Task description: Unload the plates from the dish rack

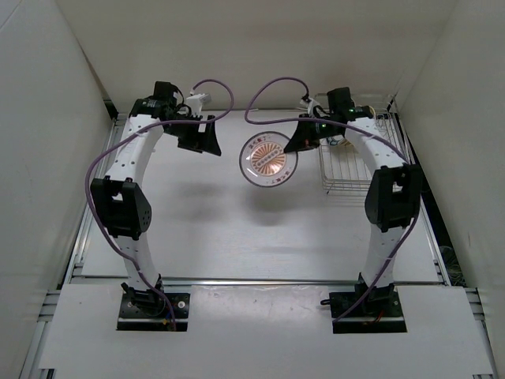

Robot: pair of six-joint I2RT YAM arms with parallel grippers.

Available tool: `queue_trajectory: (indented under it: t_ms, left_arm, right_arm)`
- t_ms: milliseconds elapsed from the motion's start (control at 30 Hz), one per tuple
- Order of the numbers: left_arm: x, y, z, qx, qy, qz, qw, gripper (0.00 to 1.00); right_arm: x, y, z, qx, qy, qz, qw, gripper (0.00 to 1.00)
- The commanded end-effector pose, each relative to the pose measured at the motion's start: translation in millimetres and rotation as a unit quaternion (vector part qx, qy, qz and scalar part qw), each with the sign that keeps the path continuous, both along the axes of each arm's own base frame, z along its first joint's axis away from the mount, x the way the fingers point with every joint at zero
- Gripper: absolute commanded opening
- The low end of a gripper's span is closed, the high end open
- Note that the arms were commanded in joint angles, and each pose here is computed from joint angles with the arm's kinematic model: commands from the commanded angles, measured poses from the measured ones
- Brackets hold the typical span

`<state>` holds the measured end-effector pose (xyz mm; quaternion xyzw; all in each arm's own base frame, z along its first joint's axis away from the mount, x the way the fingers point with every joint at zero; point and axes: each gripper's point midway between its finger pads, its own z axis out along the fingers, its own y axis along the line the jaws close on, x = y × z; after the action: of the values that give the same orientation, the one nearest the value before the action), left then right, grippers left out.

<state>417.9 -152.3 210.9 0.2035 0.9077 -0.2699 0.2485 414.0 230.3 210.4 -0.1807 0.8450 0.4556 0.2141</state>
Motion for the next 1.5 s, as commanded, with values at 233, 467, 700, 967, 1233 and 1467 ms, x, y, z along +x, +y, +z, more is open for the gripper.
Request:
queue_trajectory:
  t_ms: [233, 467, 700, 967, 1233, 1467]
  left_arm:
    - [-77, -50, 23, -0.193, 0.119, -0.100, 0.969, 0.91]
    - [-69, -52, 12, -0.199, 0.134, -0.093, 0.966, 0.82]
    - [-68, -53, 9, -0.200, 0.142, -0.089, 0.965, 0.44]
    - [-56, -48, -2, -0.173, 0.135, -0.058, 0.974, 0.10]
    - [2, -39, -12, -0.149, 0.135, 0.079, 0.976, 0.10]
    - [68, -14, 8, -0.285, 0.142, 0.106, 0.942, 0.10]
  right_arm:
    - [-47, 56, 27, 0.141, 0.098, 0.111, 0.979, 0.00]
    - [-55, 78, 22, 0.150, 0.115, 0.135, 0.973, 0.00]
    - [-55, 87, 19, 0.152, 0.124, 0.139, 0.971, 0.00]
    - [-29, 72, 6, 0.077, 0.088, 0.063, 0.991, 0.84]
    - [26, -43, 22, -0.067, -0.057, -0.094, 0.992, 0.99]
    - [10, -128, 47, -0.103, -0.087, -0.129, 0.982, 0.99]
